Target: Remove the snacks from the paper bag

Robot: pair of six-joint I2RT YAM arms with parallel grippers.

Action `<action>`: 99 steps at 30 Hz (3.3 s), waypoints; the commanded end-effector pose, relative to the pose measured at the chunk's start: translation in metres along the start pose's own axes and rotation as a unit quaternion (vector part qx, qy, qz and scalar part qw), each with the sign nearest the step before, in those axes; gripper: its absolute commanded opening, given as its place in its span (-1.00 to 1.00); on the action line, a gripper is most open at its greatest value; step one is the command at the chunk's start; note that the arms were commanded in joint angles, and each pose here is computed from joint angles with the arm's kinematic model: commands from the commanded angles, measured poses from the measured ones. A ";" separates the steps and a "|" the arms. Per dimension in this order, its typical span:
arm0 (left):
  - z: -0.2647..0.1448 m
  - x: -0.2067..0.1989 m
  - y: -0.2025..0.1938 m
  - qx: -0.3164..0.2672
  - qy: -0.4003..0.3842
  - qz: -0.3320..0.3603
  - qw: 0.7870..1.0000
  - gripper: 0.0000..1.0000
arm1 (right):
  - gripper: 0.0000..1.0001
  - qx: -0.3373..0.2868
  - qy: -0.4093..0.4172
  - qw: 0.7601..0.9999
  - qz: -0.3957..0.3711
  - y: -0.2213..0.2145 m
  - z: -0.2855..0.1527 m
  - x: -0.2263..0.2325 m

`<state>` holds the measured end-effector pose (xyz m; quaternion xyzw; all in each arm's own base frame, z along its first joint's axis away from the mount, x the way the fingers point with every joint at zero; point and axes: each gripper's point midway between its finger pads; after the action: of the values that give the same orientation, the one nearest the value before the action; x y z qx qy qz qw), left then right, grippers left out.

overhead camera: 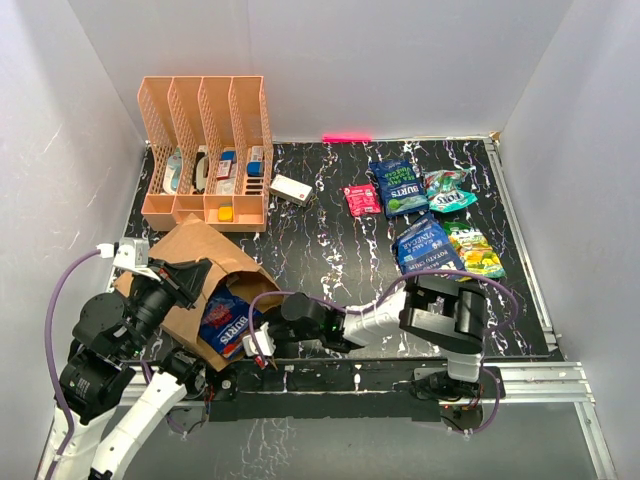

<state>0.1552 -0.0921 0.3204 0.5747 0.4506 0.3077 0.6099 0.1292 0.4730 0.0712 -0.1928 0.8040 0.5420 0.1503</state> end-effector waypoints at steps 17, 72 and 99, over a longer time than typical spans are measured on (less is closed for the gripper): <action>-0.004 -0.003 0.018 -0.031 -0.005 -0.005 0.999 -1.00 | -0.84 -0.060 -0.101 0.992 -0.045 0.067 0.007 -0.043; 0.005 0.004 0.006 -0.015 0.014 -0.005 1.000 -1.00 | -0.84 -0.170 -0.685 0.316 0.634 -0.171 -0.425 -0.195; 0.006 0.001 0.006 -0.013 0.006 -0.010 1.000 -1.00 | 0.24 -0.095 -0.751 0.202 0.621 -0.216 -0.458 -0.089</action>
<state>0.1625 -0.0923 0.3172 0.5675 0.4631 0.3083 0.6070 0.2862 -0.0087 0.0655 0.8777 0.1197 0.3830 0.2620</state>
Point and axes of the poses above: each gripper's point midway between its finger pads, its own z axis out along the fingers, its own x axis along the line the jaws close on, y = z × x, and after that the axes turned 13 degrees about z, right-handed
